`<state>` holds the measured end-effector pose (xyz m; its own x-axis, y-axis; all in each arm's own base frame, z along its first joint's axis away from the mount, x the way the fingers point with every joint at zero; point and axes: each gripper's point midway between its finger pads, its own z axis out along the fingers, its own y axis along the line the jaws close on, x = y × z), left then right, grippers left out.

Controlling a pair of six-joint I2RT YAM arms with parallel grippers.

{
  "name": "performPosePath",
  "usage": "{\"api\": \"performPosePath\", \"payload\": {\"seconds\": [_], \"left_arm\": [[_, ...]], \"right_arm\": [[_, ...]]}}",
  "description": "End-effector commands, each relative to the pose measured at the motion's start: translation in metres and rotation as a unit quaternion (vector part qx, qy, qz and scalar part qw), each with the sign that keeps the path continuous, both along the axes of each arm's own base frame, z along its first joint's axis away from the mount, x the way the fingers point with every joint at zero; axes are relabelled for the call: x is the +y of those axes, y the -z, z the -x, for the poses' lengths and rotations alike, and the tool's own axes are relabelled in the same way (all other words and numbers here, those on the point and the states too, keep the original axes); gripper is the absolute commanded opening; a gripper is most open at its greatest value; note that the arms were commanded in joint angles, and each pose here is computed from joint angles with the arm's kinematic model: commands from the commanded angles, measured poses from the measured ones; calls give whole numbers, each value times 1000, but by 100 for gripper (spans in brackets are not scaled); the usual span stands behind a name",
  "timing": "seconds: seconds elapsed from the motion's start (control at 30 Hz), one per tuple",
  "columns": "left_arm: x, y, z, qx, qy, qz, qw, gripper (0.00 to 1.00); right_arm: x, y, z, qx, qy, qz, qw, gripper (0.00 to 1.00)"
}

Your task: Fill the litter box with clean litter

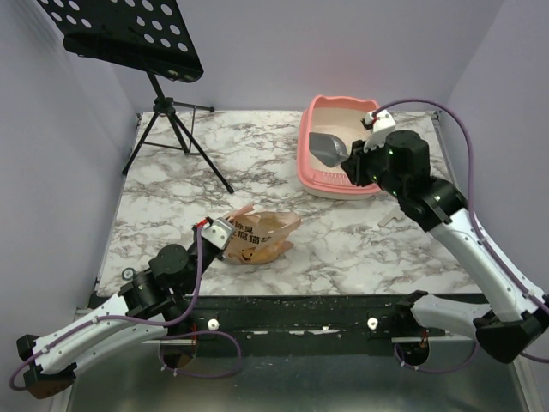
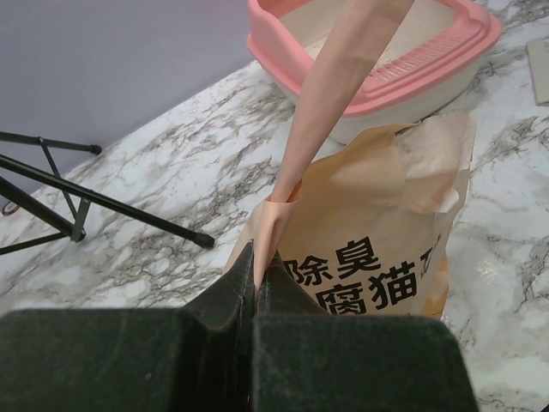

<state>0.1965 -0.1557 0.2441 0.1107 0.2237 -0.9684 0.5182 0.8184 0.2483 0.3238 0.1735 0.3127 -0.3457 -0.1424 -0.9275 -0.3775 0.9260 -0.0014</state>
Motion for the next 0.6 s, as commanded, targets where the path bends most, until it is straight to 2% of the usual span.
{"api": "performPosePath", "payload": {"seconds": [0.0, 0.23, 0.57], "left_arm": [[-5, -21, 1, -15, 12, 31, 999, 0], [-4, -20, 1, -15, 10, 28, 999, 0], [-4, -20, 0, -14, 9, 26, 1000, 0]], "right_arm": [[37, -6, 71, 77, -150, -86, 982, 1], [45, -14, 135, 116, -279, -95, 949, 1], [37, -29, 157, 76, -314, -75, 943, 1]]}}
